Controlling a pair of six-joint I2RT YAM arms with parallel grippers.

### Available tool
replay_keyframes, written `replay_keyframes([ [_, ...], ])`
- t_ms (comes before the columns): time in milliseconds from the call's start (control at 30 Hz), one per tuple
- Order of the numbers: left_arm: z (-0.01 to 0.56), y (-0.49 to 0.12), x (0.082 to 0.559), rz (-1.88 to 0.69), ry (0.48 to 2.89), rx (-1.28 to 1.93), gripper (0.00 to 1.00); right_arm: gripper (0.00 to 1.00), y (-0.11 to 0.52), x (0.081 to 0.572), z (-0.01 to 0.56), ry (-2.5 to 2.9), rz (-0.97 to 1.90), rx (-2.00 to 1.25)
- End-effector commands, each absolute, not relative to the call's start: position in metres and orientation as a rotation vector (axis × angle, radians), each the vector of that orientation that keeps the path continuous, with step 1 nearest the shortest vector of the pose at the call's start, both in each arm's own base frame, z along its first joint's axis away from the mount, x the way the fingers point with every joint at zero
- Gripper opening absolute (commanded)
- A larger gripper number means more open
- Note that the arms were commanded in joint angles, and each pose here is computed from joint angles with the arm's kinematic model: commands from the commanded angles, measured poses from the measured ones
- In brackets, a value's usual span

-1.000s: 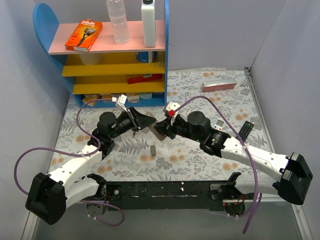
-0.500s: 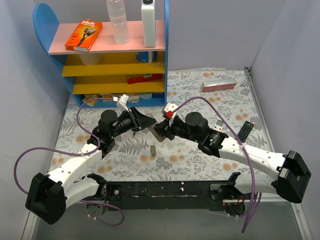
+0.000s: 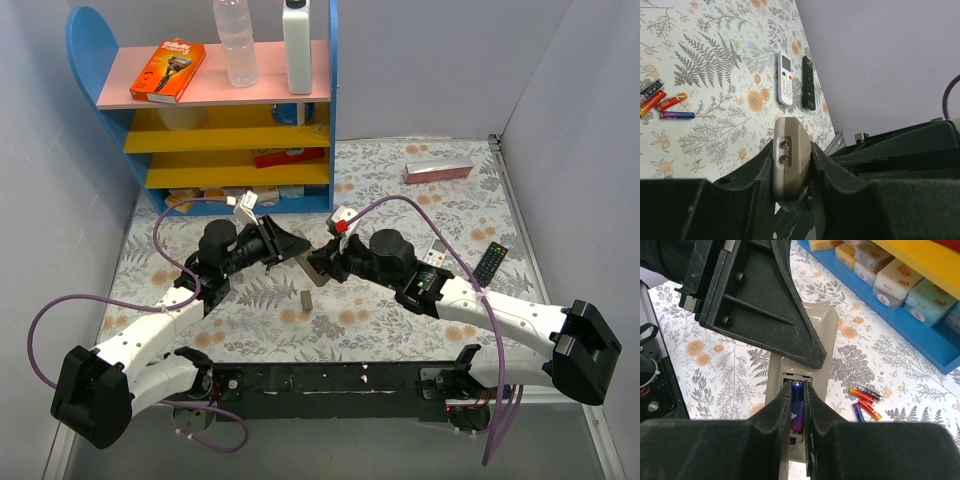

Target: Load the batteries into the remote control

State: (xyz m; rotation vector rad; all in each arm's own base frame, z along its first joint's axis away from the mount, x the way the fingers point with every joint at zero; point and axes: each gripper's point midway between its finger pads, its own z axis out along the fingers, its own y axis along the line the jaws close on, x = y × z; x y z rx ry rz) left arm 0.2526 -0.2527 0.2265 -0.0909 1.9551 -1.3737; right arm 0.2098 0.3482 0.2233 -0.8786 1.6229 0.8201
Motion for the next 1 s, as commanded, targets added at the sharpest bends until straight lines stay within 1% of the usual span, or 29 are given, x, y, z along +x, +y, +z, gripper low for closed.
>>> replay_keyframes([
  [0,0.267,-0.257,0.246,-1.445,1.853,-0.038,0.0,0.19,0.33,0.222,0.196,1.724,0.721,-0.821],
  [267,0.266,-0.259,0.245,-1.459,1.871,-0.029,0.0,0.22,0.331,0.221,0.19,1.748,0.727,-0.827],
  [333,0.265,-0.259,0.245,-1.46,1.878,-0.034,0.0,0.25,0.332,0.22,0.189,1.752,0.732,-0.826],
  [867,0.253,-0.259,0.245,-1.446,1.942,-0.071,0.0,0.27,0.334,0.22,0.186,1.773,0.746,-0.811],
  [967,0.251,-0.258,0.246,-1.438,1.955,-0.082,0.0,0.35,0.334,0.219,0.188,1.771,0.753,-0.81],
])
